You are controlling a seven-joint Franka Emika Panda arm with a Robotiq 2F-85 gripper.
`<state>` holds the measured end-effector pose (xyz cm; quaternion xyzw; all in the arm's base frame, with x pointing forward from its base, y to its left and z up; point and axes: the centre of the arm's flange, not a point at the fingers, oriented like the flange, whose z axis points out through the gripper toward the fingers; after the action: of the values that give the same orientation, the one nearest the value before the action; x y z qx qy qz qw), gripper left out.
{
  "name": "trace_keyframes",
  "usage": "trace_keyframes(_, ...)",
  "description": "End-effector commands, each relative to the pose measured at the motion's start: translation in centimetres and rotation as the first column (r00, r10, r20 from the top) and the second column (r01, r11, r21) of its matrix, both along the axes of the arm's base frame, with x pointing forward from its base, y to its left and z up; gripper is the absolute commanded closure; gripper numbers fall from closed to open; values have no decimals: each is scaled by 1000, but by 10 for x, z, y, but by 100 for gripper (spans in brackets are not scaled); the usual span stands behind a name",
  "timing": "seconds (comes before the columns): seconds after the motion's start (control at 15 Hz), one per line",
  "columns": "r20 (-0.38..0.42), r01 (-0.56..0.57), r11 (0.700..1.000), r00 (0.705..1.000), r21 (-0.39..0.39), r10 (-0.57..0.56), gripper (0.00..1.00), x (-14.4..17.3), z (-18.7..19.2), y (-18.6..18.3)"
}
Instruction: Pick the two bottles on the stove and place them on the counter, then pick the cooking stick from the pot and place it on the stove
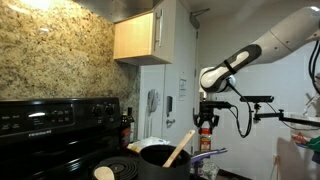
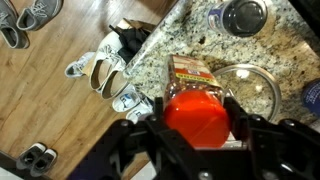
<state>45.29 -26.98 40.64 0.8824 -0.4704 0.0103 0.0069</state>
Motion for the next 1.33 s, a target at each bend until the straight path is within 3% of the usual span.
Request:
trace_keyframes(0.0, 61, 35, 999, 997, 38, -37, 64, -1, -18, 6)
trace_keyframes(0.53, 86, 101, 989, 990, 107, -111, 64, -10, -45, 18)
trace_keyframes(1.0, 62, 96, 991, 993, 89, -102, 64, -8, -48, 25)
trace_keyframes(1.07, 61, 102, 992, 992, 73, -106, 14, -7, -47, 26)
trace_keyframes(1.27, 58, 108, 993, 992, 56, -111, 3, -4, -47, 29)
